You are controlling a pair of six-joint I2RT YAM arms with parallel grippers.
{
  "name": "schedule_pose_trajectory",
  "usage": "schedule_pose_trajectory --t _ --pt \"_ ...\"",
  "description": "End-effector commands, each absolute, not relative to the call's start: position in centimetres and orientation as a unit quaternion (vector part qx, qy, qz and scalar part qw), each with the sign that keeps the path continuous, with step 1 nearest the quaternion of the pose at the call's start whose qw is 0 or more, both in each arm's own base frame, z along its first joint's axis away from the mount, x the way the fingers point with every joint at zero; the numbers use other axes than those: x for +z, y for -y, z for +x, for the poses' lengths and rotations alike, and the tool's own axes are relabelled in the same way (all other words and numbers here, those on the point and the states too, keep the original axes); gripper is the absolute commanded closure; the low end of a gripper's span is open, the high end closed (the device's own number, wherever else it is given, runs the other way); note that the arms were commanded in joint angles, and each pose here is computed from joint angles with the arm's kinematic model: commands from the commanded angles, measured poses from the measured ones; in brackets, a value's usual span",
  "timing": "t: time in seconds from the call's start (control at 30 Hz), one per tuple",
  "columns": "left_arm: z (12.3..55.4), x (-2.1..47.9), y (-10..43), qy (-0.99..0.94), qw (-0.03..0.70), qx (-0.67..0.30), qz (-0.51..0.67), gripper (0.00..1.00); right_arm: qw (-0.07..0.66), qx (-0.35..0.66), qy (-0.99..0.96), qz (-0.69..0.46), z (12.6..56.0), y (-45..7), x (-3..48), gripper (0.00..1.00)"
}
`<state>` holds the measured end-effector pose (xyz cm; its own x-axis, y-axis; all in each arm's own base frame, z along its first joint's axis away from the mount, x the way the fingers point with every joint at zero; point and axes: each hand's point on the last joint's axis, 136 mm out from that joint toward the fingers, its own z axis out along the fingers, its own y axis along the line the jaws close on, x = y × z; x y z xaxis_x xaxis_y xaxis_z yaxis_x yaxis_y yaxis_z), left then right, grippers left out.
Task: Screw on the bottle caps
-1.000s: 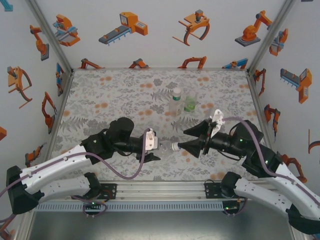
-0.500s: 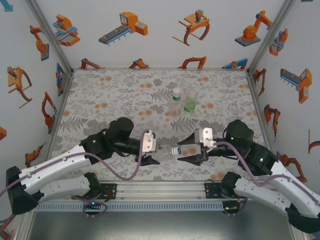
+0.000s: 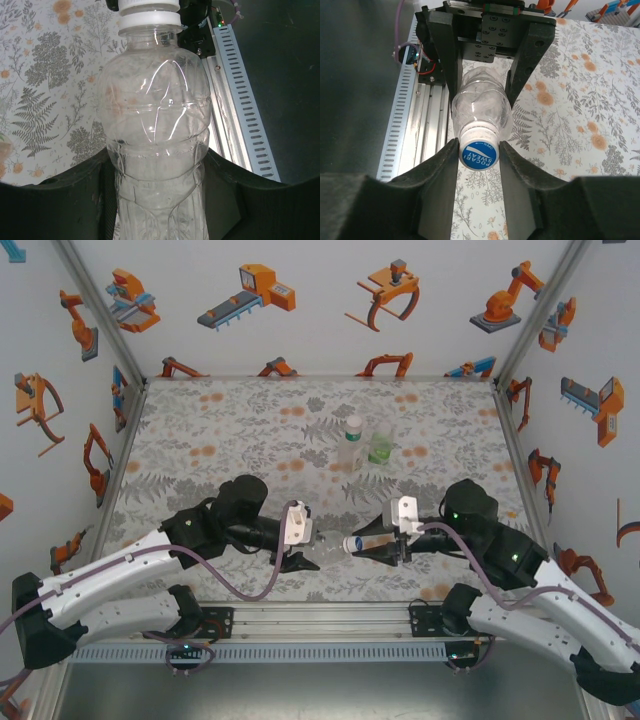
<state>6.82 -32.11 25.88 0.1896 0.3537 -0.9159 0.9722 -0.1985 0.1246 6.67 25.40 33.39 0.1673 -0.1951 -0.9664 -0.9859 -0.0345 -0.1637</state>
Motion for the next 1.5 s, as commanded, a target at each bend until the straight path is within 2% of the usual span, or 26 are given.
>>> schedule_pose_trajectory --t 0.0,0.17,0.33,0.4,0.5,0.7,0.9,0.93,0.97,1.0,1.03,1.1,1.2,1.3,1.47 --pt "6.4 27.8 32.0 -0.477 0.407 -0.404 0.666 1.00 0.488 0.406 -0.498 -0.590 6.9 -25.5 33.6 0.66" --pt "7.1 27.9 32.1 -0.483 0.421 -0.392 0.660 1.00 0.500 0.425 -0.562 -0.504 9.2 -25.7 34.4 0.82" --pt "9.5 27.8 32.6 -0.510 0.462 -0.356 0.632 1.00 0.484 0.471 -0.669 -0.311 13.2 -25.1 34.6 1.00" --pt "10.0 27.7 32.8 -0.512 0.473 -0.351 0.625 1.00 0.462 0.474 -0.727 -0.184 15.7 -24.0 33.6 1.00" --pt "10.5 27.9 32.9 -0.513 0.487 -0.343 0.618 1.00 0.392 0.482 -0.783 -0.022 17.6 -22.7 31.7 1.00" --pt "11.7 28.2 33.0 -0.517 0.515 -0.323 0.603 1.00 0.303 0.487 -0.800 0.179 18.7 -21.0 29.4 1.00" --pt "11.8 28.2 33.0 -0.516 0.516 -0.318 0.605 1.00 0.303 0.480 -0.812 0.139 18.6 -22.0 30.8 1.00" --pt "11.8 28.1 33.1 -0.517 0.513 -0.319 0.606 1.00 0.312 0.479 -0.811 0.124 18.6 -22.1 31.2 0.97" --pt "11.8 28.0 33.1 -0.518 0.511 -0.318 0.608 1.00 0.321 0.479 -0.809 0.112 18.6 -22.1 31.6 0.89" --pt "11.7 27.9 33.0 -0.519 0.508 -0.318 0.609 1.00 0.332 0.479 -0.806 0.100 18.6 -22.1 32.0 0.68" --pt "11.7 27.9 33.0 -0.520 0.506 -0.318 0.611 1.00 0.345 0.480 -0.802 0.086 18.6 -22.1 32.5 0.53" --pt "11.6 27.9 32.8 -0.521 0.504 -0.317 0.611 1.00 0.384 0.475 -0.790 0.049 18.6 -21.7 33.8 0.46" --pt "11.3 28.0 32.3 -0.522 0.504 -0.316 0.612 1.00 0.454 0.469 -0.757 -0.022 18.1 -21.1 36.4 0.41" --pt "10.7 28.2 31.7 -0.517 0.501 -0.322 0.615 1.00 0.521 0.464 -0.703 -0.136 16.6 -21.6 38.9 0.42" --pt "8.8 28.6 31.0 -0.495 0.484 -0.349 0.632 1.00 0.551 0.446 -0.591 -0.386 11.3 -24.1 39.9 0.43"
